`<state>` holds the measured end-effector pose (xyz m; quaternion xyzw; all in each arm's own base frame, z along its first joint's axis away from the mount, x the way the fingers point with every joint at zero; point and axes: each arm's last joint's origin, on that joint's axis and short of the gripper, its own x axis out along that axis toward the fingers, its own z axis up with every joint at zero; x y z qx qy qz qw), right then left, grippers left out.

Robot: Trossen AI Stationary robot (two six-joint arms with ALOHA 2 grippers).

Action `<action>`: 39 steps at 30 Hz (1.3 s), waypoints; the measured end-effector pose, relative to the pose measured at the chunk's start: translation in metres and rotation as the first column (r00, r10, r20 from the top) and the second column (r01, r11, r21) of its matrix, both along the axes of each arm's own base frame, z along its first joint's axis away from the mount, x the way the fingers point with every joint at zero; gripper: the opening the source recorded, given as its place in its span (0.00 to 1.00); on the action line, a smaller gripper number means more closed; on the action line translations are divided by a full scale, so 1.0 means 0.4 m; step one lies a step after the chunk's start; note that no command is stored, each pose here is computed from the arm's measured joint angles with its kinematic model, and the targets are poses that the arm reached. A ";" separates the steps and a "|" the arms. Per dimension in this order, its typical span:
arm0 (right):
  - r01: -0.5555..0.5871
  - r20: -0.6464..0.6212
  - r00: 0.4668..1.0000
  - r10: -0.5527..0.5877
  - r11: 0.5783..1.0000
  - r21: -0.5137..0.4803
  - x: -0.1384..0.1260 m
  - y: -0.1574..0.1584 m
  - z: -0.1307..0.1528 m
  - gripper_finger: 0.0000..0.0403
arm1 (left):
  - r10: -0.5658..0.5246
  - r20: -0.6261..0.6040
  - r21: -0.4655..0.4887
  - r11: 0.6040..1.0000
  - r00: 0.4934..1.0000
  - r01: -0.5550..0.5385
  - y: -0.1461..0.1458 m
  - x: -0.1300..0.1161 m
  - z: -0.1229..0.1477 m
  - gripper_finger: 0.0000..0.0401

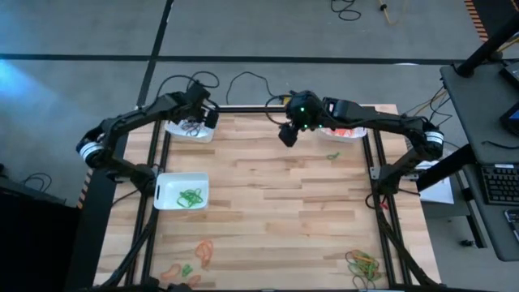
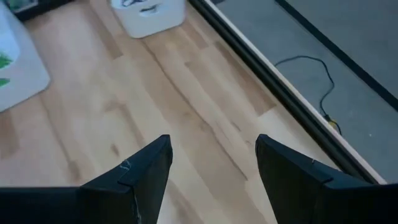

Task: Sort rubber bands into baskets
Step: Put the purple rubber band into the top left white bin, then put the green rubber band into the bottom white bin

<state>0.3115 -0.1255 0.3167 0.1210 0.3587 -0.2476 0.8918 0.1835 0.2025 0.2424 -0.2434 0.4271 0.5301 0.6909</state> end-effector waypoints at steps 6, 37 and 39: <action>0.015 -0.027 1.000 -0.014 1.000 0.010 -0.012 -0.009 -0.003 0.56 | 0.076 0.060 -0.054 0.996 0.995 -0.072 -0.005 -0.001 -0.086 0.00; 0.690 -0.438 0.625 -0.647 0.720 -0.079 -0.053 0.111 -0.191 0.56 | -0.383 0.488 0.208 0.924 0.785 0.321 -0.235 0.004 0.176 0.74; 0.680 -0.461 0.620 -0.635 0.728 -0.088 -0.060 0.152 -0.210 0.56 | -0.464 0.519 0.250 0.886 0.718 0.392 -0.285 0.016 0.193 0.76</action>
